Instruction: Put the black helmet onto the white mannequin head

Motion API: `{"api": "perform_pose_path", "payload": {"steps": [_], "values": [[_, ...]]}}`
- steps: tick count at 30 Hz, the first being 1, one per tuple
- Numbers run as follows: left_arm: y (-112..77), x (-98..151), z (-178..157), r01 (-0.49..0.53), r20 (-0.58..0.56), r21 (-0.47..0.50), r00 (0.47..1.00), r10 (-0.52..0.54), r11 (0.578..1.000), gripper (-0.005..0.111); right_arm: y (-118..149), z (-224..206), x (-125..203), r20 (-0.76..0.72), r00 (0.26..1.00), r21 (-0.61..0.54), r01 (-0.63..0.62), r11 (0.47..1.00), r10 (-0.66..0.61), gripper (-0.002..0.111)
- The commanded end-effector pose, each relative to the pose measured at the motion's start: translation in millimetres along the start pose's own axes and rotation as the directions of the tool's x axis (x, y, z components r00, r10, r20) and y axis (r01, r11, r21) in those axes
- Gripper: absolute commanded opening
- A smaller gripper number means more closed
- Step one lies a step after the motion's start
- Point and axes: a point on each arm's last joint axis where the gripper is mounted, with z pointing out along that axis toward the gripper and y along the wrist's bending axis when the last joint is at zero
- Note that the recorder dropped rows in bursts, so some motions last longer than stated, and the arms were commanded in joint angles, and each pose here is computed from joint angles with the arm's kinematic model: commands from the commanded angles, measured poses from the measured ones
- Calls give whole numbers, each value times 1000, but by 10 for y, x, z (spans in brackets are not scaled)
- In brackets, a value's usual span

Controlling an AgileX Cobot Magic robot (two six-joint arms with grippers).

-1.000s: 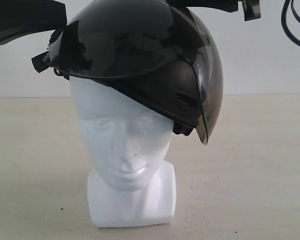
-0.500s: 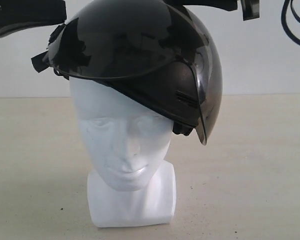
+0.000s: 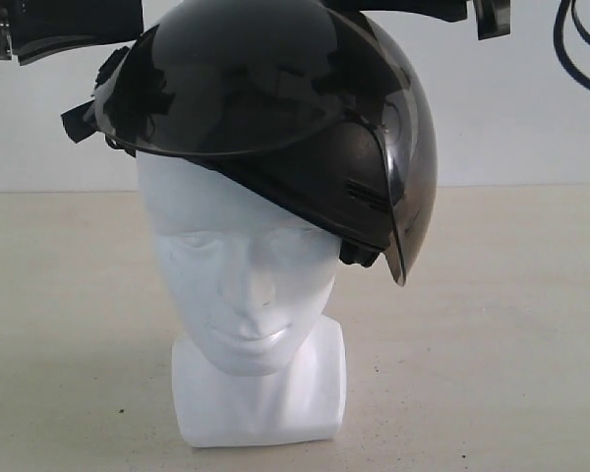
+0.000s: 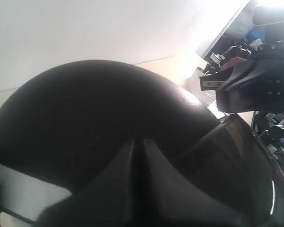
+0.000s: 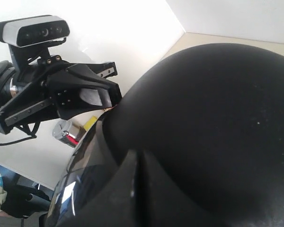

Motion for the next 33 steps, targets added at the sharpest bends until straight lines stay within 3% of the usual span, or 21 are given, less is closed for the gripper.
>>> {"api": "perform_pose_path", "payload": {"steps": [1, 10, 22, 33], "values": [[-36, 12, 12, 0, -23, 38, 1000, 1, 999, 4, 37, -6, 15, -27, 999, -20, 21, 1000, -22, 0], [-57, 41, 21, 12, -52, 84, 999, -7, 996, 4, 47, -7, 28, -41, 999, -32, 21, 999, -22, 0], [42, -21, 32, -8, 1, -14, 1000, 8, 1000, 4, 46, -7, 26, -39, 999, -30, 21, 999, -22, 0], [58, 157, 62, 37, -62, 48, 998, -34, 998, 4, 48, -7, 24, -37, 999, -33, 19, 999, -21, 0]]}}
